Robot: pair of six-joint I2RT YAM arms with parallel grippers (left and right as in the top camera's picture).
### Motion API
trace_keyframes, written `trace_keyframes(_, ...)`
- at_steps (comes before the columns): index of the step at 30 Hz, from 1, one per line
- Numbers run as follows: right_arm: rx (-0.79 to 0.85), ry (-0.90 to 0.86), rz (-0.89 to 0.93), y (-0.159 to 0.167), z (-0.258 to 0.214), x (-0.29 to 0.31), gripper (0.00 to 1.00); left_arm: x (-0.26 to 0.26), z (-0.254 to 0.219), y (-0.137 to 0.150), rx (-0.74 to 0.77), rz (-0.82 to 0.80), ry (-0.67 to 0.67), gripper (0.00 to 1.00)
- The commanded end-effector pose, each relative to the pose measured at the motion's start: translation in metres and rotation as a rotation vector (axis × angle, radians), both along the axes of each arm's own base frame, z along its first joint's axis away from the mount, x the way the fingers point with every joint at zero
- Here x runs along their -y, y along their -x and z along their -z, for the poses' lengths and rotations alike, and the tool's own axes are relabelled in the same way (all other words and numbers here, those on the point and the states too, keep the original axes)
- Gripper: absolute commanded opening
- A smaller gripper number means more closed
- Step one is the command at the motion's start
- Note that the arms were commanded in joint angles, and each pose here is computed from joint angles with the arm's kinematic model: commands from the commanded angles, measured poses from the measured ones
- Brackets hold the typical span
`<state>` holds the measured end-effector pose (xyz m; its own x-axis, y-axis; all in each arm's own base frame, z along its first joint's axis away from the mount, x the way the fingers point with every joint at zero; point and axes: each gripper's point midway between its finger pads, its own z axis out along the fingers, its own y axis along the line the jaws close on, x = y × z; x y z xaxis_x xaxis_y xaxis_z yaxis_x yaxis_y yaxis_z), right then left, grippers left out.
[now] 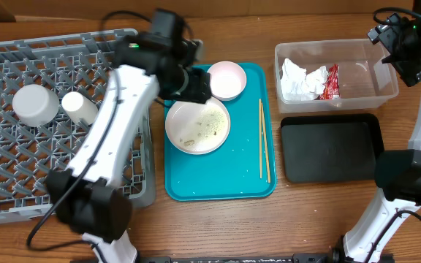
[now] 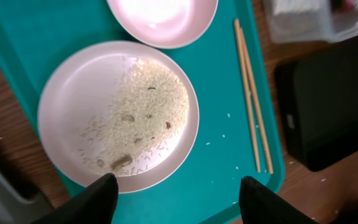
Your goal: Sort waste into correct bins and load items into the dishwasher
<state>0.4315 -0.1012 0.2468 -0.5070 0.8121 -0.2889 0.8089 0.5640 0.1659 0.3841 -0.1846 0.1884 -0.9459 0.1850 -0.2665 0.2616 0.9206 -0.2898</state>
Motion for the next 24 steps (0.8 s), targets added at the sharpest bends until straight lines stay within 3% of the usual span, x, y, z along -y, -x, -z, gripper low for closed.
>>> trace_keyframes(1,0.011,0.01,0.009,0.0,-0.004,0.002,1.0,0.016,0.04,0.003,-0.063,0.051,-0.092,0.64)
trace_keyframes(7,0.011,0.01,0.009,0.0,-0.004,0.002,1.0,0.024,0.054,0.006,-0.091,0.068,-0.105,0.57)
trace_keyframes(12,0.011,0.01,0.009,0.0,-0.004,0.002,1.0,-0.002,0.031,-0.008,-0.051,-0.01,-0.151,0.56)
trace_keyframes(16,0.011,0.01,0.009,0.0,-0.004,0.002,1.0,-0.067,-0.004,-0.023,-0.003,-0.243,-0.292,0.64)
trace_keyframes(19,0.011,0.01,0.009,0.0,-0.004,0.002,1.0,-0.123,-0.031,-0.026,0.022,-0.423,-0.373,0.75)
trace_keyframes(20,0.011,0.01,0.009,0.0,-0.004,0.002,1.0,-0.14,-0.038,-0.026,0.024,-0.479,-0.388,0.82)
trace_keyframes(21,0.011,0.01,0.009,0.0,-0.004,0.002,1.0,-0.16,-0.045,-0.025,0.023,-0.547,-0.397,1.0)
trace_keyframes(24,0.011,0.01,0.009,0.0,-0.004,0.002,1.0,-0.212,-0.05,-0.019,-0.019,-0.705,-0.388,1.0)
